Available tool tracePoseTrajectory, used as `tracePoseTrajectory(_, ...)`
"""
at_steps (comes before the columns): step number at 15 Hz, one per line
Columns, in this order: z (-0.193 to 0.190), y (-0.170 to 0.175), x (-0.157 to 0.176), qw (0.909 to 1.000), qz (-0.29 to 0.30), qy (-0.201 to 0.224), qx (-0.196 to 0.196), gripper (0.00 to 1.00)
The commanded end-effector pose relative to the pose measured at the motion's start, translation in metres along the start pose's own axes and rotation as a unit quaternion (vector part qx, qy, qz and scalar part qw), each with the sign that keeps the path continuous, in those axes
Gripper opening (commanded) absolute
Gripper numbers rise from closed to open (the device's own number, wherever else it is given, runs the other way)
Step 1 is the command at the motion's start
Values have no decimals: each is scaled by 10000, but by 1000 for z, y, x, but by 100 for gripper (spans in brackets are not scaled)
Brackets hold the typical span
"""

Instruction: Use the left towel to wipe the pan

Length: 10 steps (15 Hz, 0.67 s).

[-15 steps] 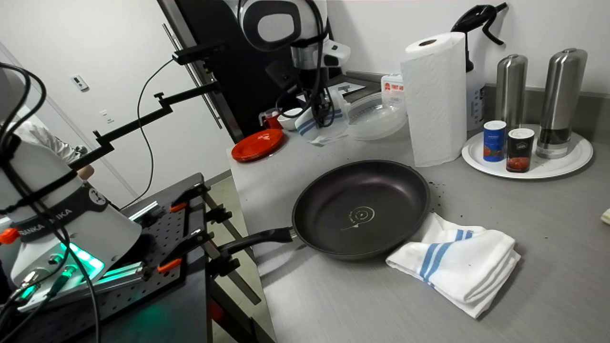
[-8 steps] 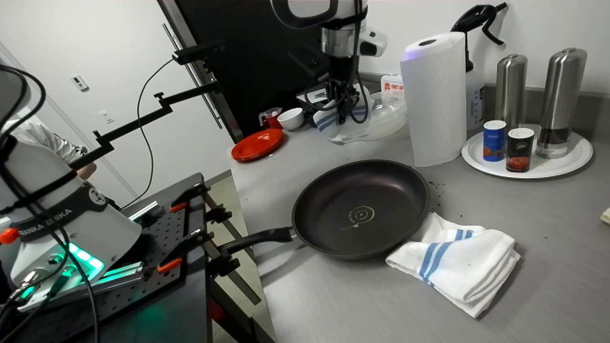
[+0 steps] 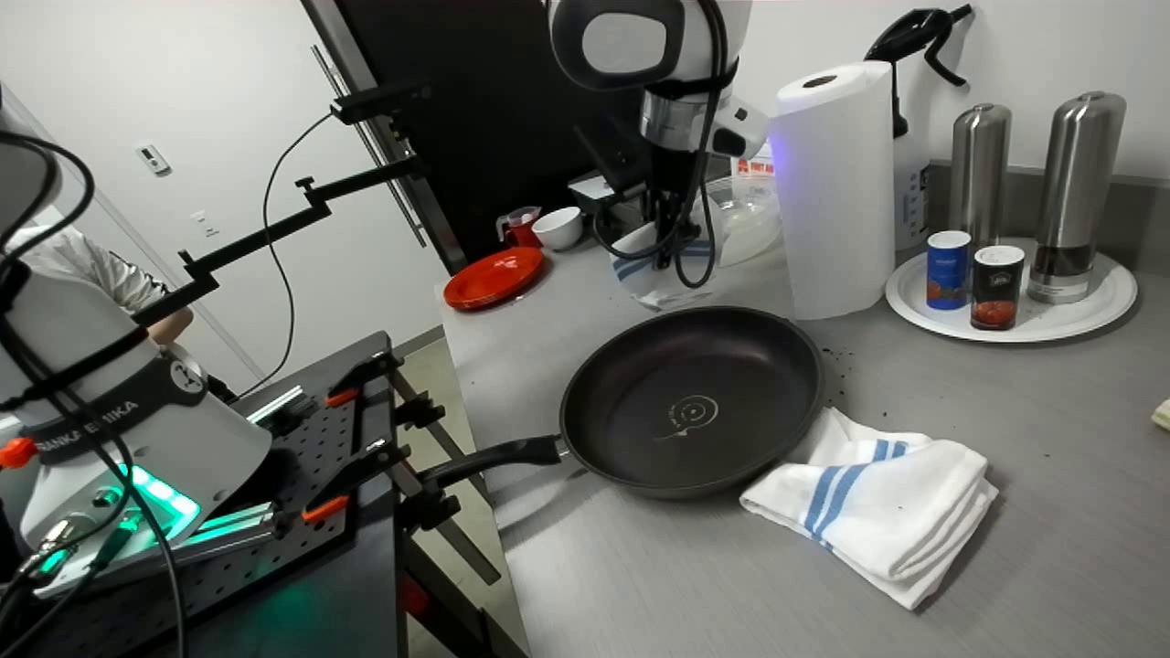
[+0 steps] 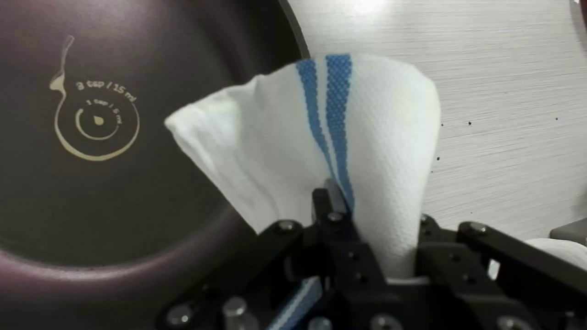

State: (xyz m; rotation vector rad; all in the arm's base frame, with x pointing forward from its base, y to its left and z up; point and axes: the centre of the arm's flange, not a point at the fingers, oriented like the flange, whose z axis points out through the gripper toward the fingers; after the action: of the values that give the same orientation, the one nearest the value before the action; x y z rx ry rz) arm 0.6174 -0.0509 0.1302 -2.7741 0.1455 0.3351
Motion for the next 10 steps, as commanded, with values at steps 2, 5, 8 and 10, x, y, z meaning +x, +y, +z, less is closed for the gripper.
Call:
tracePoseTrajectory(2,13,6,-3,9991,276,-135,298,5)
tracePoseTrajectory(5,19,15,-12,9972,538,-118,504,5)
tracePoseTrajectory(8,24,27,-23,9949,783,-150,614,5)
tracePoseTrajectory(10,29,34,-31,9930,937,-222,678,5)
